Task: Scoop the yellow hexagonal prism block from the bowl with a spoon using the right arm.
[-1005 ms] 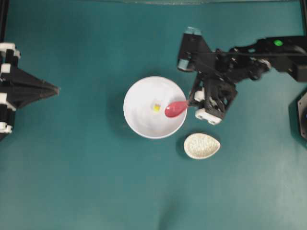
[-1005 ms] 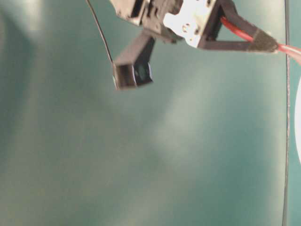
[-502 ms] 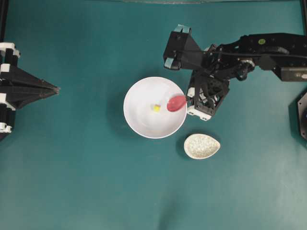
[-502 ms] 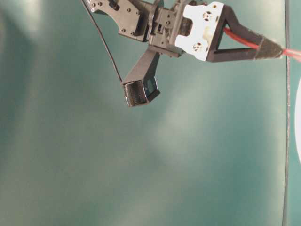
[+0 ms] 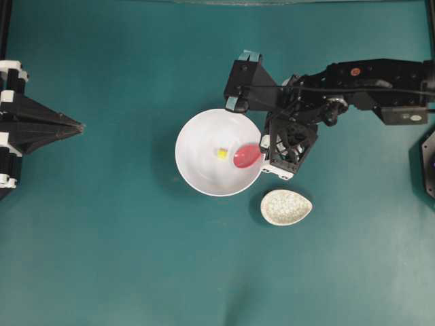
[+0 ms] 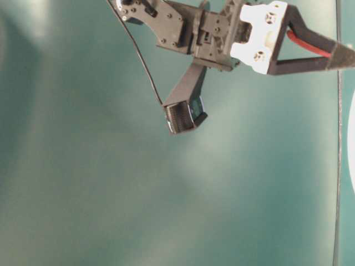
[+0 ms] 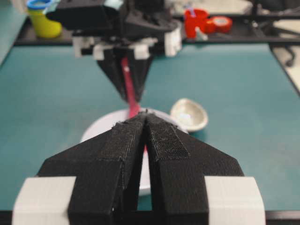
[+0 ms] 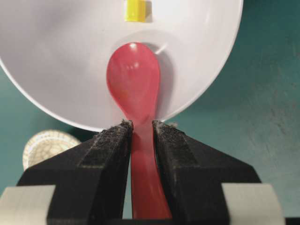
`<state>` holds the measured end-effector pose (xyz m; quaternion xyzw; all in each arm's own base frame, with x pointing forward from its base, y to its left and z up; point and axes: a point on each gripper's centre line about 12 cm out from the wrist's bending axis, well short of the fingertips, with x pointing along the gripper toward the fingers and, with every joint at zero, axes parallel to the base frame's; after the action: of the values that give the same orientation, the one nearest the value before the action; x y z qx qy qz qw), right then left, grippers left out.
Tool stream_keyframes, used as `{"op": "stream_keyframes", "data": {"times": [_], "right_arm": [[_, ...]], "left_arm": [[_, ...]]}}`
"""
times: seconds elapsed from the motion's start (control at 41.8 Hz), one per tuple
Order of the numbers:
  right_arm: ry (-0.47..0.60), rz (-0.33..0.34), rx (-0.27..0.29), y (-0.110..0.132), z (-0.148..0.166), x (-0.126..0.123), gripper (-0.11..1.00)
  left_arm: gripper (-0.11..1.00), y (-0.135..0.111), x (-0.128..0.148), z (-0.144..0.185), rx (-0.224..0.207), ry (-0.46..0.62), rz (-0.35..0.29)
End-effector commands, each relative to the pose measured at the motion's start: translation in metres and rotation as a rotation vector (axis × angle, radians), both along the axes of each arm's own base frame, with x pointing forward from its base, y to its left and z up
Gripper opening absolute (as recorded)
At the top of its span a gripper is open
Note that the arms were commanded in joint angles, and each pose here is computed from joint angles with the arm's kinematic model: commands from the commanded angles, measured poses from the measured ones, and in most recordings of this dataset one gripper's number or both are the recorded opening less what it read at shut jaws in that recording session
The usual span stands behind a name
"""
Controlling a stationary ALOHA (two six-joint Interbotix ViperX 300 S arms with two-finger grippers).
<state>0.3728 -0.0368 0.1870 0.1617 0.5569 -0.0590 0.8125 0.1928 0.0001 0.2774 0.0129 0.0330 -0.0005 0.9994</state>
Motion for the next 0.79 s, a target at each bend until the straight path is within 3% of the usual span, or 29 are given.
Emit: {"op": "stream_keyframes", "data": {"times": [0.0,0.766], "right_arm": [[-0.057,0.003,-0.012,0.000,0.013,0.007,0.23],[-0.150,-0.007,-0.040,-0.001,0.001,0.026,0.23]], "left_arm": [[0.01,0.000,0.002,0.011,0.003,-0.028,-0.001],[0.01,0.000,0.002,0.010,0.003,-0.026,0.001]]}}
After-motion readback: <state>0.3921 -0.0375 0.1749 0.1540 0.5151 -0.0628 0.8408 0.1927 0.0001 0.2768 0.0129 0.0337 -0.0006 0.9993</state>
